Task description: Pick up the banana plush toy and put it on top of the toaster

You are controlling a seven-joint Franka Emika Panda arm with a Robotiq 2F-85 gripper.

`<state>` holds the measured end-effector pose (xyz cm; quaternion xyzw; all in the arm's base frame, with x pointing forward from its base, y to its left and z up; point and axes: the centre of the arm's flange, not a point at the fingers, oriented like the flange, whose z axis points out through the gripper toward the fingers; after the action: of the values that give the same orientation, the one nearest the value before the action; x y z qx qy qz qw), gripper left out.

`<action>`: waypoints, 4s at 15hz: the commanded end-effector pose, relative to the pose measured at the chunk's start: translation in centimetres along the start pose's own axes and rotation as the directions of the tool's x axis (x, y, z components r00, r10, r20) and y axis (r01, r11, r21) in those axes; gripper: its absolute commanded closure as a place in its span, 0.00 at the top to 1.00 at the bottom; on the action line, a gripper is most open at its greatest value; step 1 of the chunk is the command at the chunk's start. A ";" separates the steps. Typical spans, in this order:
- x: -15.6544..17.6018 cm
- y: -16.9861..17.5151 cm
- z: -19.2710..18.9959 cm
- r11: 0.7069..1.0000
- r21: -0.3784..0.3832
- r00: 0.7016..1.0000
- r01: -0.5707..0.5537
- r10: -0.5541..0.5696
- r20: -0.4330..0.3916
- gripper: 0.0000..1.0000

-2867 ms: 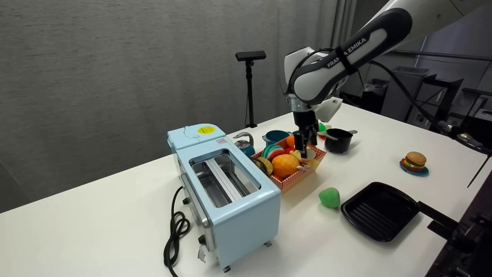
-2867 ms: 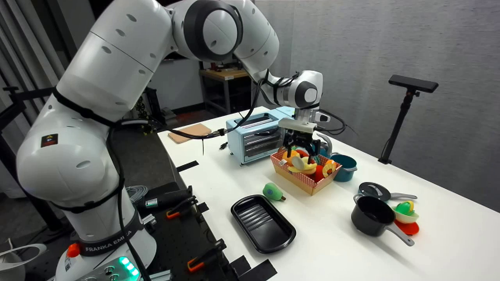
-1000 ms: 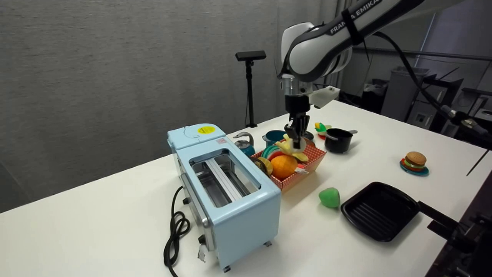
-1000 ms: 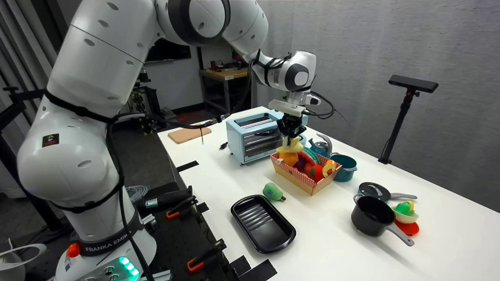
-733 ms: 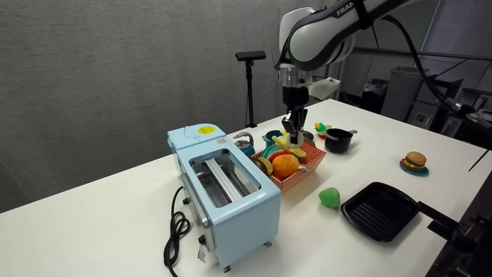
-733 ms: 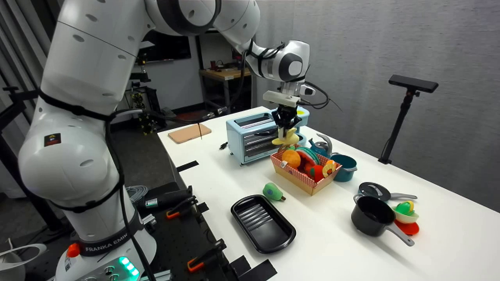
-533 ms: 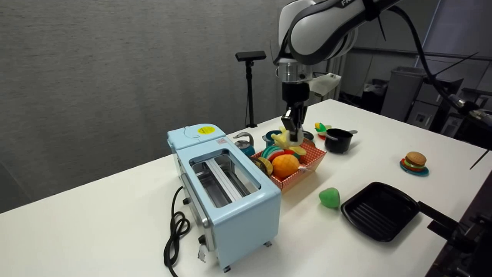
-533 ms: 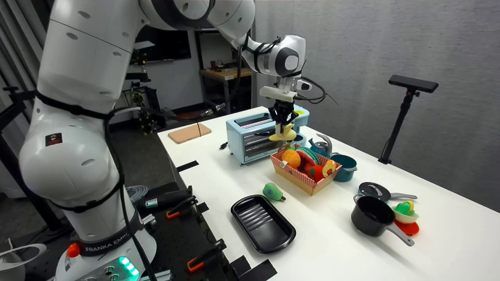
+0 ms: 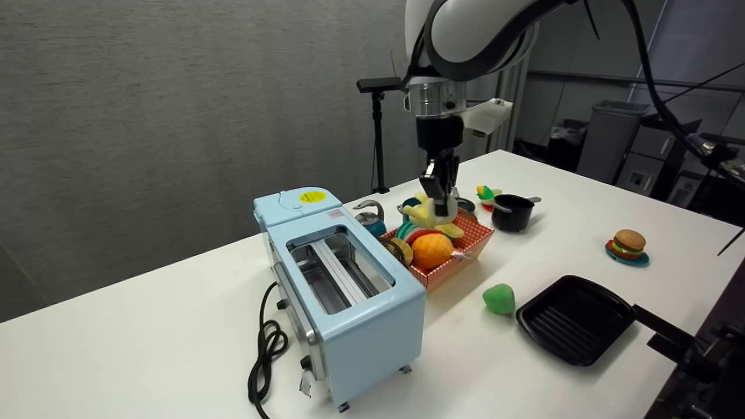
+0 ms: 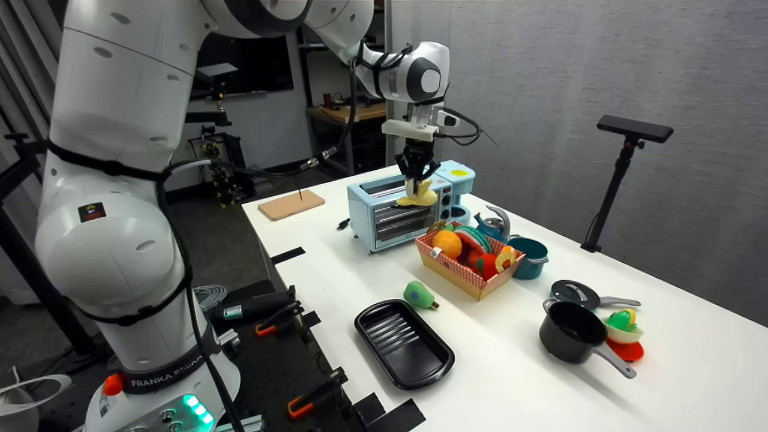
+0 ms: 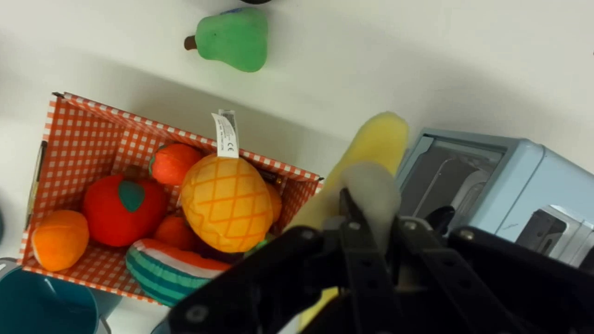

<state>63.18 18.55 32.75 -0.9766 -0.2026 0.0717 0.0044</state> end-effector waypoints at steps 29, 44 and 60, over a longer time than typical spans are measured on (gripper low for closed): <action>10.1 -11.9 -2.6 0.966 -0.138 0.958 0.220 -0.187 0.216 0.02; 11.4 -12.3 -0.8 0.964 -0.146 0.945 0.221 -0.175 0.277 0.86; 8.7 -11.8 -0.4 0.971 -0.125 0.948 0.204 -0.164 0.272 1.00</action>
<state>66.48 32.83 32.36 -0.9330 -0.2966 0.1829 -0.0900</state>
